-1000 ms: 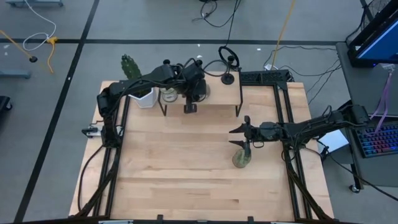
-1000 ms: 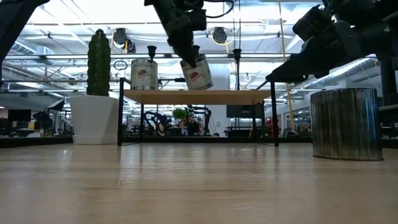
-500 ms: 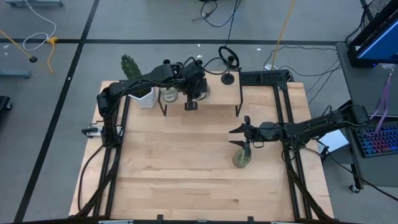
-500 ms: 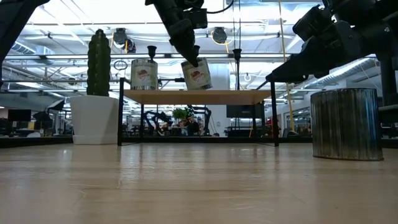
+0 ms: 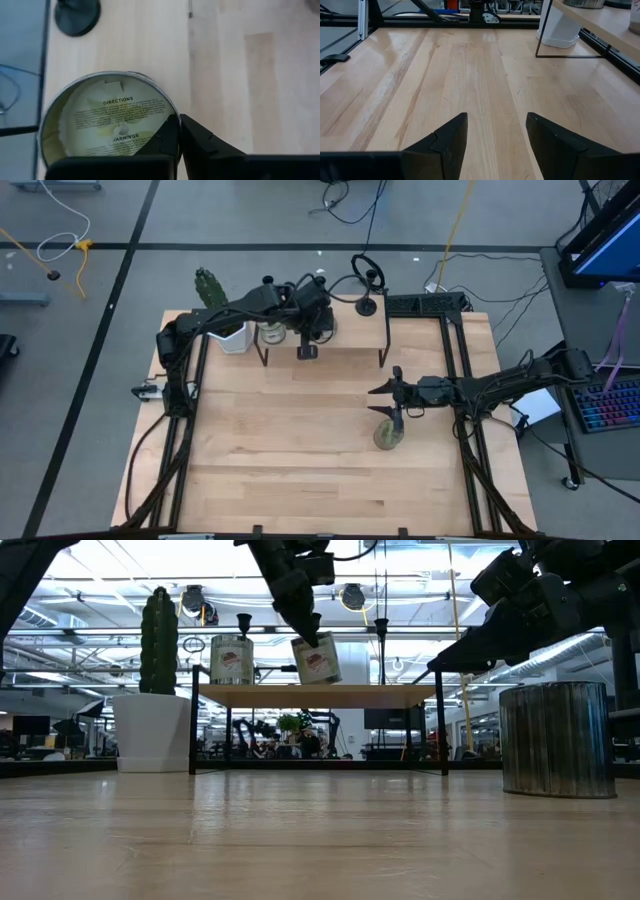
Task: Pick & Place candle stick holders
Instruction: Put the left green scented candle on the shelf, then put the green scented candle on the shelf, then return to Home Position
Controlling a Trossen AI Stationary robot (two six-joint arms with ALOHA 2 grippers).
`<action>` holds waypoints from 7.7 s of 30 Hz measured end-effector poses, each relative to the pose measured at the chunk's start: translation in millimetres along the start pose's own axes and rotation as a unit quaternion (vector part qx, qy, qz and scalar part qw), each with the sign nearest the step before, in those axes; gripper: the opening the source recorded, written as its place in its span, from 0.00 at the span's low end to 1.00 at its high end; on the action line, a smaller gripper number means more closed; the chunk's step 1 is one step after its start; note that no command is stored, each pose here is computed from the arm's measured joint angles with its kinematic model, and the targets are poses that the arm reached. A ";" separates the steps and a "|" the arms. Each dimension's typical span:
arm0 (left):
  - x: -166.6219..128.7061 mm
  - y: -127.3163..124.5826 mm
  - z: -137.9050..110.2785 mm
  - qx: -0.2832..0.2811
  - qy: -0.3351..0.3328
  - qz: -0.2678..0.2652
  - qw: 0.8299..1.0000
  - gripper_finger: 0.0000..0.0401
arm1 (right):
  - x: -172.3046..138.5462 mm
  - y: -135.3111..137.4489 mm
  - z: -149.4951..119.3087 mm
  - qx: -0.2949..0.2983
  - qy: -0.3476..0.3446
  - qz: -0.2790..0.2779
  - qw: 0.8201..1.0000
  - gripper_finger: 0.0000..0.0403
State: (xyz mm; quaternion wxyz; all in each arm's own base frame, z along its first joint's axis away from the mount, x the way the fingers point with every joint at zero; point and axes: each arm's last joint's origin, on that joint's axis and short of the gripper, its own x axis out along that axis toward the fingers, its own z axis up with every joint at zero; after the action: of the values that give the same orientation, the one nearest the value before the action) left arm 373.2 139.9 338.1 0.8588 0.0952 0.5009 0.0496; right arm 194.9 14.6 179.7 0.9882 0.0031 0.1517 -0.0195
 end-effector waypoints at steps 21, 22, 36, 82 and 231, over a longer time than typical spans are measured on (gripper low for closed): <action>-31.4 -1.3 4.7 -0.003 -0.004 0.020 1.000 0.03 | 0.1 -0.2 1.2 -0.005 -0.005 -0.001 1.000 0.49; -29.5 -1.7 4.6 -0.005 -0.004 0.013 1.000 0.04 | 0.1 -0.2 1.2 -0.005 -0.005 -0.001 1.000 0.49; -24.3 -1.1 1.6 -0.029 -0.011 -0.054 0.998 0.07 | 0.0 -0.1 4.2 -0.012 -0.020 -0.001 1.000 0.49; -206.2 -54.0 -35.6 0.068 -0.154 0.103 0.980 0.08 | 2.5 13.0 57.4 -0.046 -0.064 0.057 0.995 0.43; -38.9 -149.2 -297.1 -0.127 -0.571 0.106 0.804 0.08 | -98.8 -41.4 -9.0 -0.021 -0.187 -0.054 0.981 0.11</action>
State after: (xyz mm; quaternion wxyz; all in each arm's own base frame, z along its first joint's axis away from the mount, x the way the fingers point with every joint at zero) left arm 94.1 21.0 196.8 0.9835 0.0483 -0.1039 0.1400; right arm 96.4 -23.0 200.7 0.9965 -0.0299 -0.0353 -0.0703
